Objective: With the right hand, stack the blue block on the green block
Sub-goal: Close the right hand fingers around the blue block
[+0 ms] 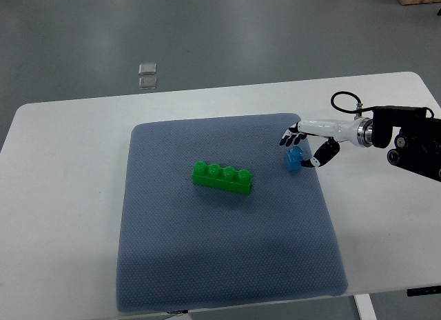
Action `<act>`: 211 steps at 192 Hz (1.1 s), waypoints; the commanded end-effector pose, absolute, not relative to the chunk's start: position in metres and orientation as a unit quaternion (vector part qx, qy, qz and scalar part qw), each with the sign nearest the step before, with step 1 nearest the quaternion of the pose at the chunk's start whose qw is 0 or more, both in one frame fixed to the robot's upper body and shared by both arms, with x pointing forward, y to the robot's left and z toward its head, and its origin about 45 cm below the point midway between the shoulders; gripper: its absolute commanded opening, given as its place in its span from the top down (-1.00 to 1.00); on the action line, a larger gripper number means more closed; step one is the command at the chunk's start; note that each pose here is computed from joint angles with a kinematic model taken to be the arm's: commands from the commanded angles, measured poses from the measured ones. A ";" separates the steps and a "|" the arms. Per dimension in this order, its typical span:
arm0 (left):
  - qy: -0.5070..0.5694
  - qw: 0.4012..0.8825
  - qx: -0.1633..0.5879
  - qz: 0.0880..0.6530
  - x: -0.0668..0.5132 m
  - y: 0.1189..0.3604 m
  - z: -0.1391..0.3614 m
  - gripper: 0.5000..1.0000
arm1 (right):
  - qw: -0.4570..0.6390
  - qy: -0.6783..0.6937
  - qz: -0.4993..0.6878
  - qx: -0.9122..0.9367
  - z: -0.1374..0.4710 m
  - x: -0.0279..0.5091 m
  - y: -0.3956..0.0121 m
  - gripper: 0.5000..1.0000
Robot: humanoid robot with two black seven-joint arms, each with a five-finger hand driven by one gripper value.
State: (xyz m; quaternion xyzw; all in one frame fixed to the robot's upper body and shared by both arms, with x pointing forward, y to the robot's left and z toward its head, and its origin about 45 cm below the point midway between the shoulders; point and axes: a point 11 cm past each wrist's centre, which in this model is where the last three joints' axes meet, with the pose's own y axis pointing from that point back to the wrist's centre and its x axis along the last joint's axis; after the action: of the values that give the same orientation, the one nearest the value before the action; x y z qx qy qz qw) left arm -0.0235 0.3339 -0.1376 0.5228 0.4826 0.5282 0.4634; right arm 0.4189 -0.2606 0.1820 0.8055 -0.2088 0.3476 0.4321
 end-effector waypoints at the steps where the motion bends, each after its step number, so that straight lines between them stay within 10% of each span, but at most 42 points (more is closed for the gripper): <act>1: 0.482 0.463 0.523 0.528 -0.024 0.334 -0.138 -1.00 | 0.432 -0.209 0.348 0.806 0.182 0.419 -0.260 0.06; 211: 0.483 0.464 0.523 0.528 -0.023 0.334 -0.138 -1.00 | 0.433 -0.200 0.355 0.804 0.180 0.418 -0.258 0.57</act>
State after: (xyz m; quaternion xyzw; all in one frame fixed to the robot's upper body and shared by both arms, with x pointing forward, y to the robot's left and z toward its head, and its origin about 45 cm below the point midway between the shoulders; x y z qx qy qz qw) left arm -0.0235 0.3340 -0.1376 0.5229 0.4825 0.5283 0.4633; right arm 0.4180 -0.2579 0.1809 0.8040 -0.2003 0.3547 0.4331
